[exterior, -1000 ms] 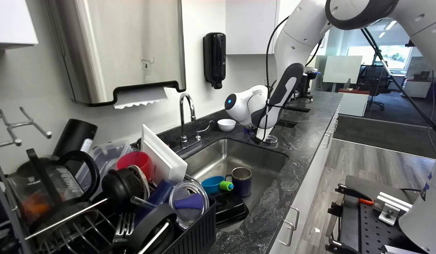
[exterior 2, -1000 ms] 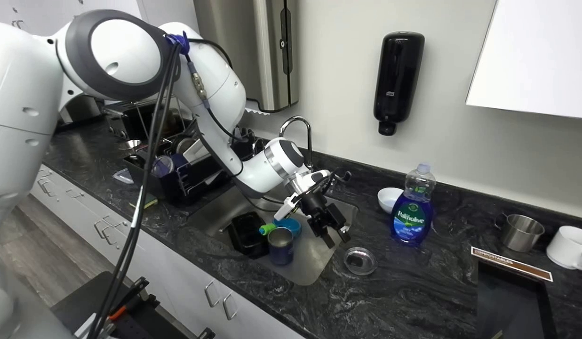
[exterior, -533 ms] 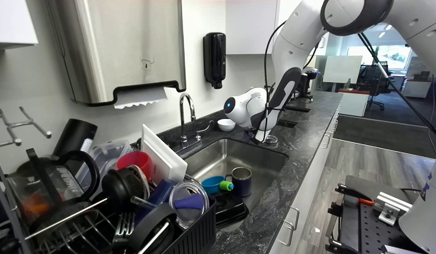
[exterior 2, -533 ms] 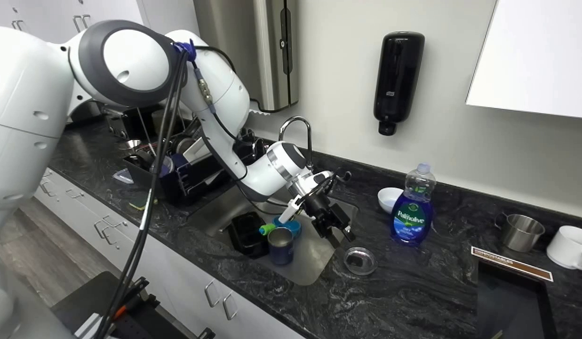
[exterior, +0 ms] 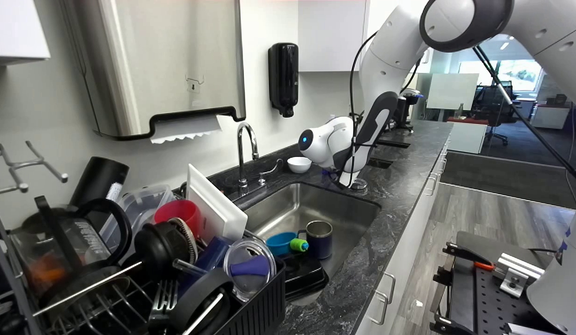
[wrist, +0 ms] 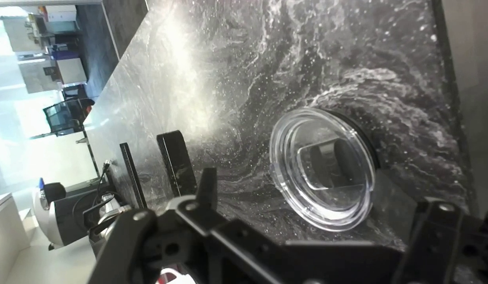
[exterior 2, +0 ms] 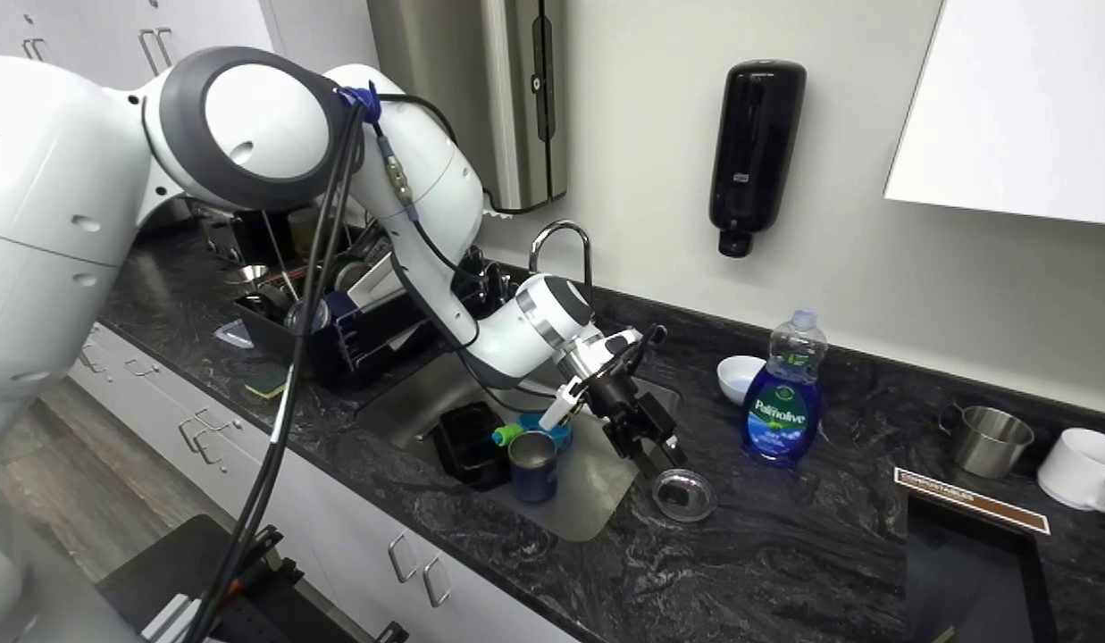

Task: Place the silver lid on the right on top of the dark blue thermos in the sink

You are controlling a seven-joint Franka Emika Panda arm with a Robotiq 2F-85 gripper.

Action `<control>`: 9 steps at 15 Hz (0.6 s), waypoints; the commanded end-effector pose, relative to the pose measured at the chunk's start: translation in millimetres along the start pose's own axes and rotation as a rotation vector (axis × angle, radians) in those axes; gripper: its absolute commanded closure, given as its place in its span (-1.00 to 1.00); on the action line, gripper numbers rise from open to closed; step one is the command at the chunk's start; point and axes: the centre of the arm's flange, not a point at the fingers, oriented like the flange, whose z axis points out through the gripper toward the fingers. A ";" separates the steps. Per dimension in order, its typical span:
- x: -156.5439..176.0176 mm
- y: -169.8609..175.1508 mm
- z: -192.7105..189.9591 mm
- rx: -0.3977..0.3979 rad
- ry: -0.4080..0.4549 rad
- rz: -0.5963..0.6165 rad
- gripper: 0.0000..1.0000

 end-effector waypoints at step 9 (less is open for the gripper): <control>-1.2 -10.3 8.8 0.007 0.015 -0.005 -1.00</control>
